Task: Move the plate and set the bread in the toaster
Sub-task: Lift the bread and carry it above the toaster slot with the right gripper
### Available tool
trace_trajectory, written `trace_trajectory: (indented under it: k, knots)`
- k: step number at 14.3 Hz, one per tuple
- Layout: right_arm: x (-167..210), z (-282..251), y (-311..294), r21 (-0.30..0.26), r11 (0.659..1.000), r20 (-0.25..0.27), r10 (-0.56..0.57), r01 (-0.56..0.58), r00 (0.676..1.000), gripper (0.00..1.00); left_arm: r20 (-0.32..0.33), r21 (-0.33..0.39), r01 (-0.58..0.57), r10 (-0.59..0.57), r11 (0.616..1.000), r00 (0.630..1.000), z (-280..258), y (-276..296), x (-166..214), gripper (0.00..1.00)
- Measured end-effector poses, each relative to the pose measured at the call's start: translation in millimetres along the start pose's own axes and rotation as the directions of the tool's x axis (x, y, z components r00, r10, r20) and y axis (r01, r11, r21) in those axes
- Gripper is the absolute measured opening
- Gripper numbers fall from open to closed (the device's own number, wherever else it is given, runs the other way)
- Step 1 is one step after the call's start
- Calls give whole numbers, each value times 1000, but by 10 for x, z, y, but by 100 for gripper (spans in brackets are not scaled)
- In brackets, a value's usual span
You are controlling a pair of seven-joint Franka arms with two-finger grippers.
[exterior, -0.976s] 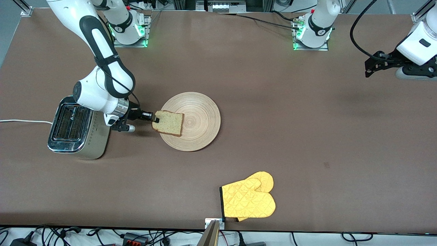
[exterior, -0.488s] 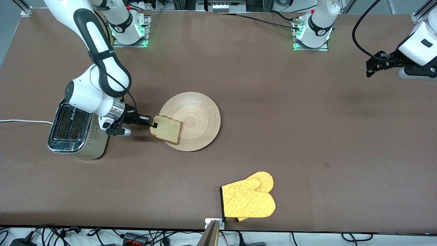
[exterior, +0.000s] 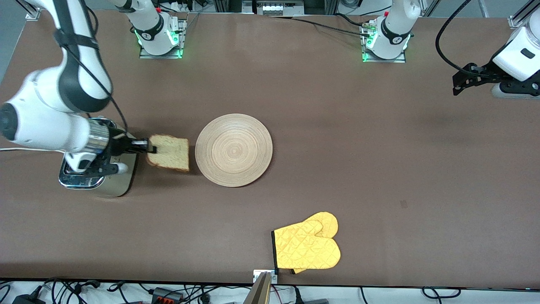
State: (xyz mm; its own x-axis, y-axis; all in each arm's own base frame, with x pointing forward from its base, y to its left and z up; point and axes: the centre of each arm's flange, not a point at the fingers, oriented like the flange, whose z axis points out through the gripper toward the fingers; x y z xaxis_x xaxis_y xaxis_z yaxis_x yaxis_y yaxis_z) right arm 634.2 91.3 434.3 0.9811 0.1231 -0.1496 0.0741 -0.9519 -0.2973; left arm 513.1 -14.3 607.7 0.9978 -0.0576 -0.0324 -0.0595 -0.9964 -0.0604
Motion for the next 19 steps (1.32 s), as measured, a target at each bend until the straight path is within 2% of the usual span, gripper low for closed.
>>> trace_trajectory:
  k: [3,6,8,10,13,19]
  knots:
    - [-101,-468,111,-214,976,64,-29,42,998,8,0,0,0,0,1000,1000,1,3,1,100]
    - [-170,-762,301,-424,903,113,-17,64,993,8,1,0,-1,1,1000,1000,4,3,3,100]
    - [-174,-912,400,-512,856,121,-10,71,993,8,2,0,-1,1,1000,1000,10,4,6,100]
    - [-167,-1004,459,-540,839,118,5,60,993,8,3,0,-1,1,1000,1000,13,8,6,100]
    - [-125,-1023,614,-552,833,118,37,34,992,8,0,1,-3,3,1000,1000,-5,17,16,100]
    - [134,-646,875,-632,774,197,106,44,975,8,-1,2,-13,13,1000,1000,-22,72,23,100]
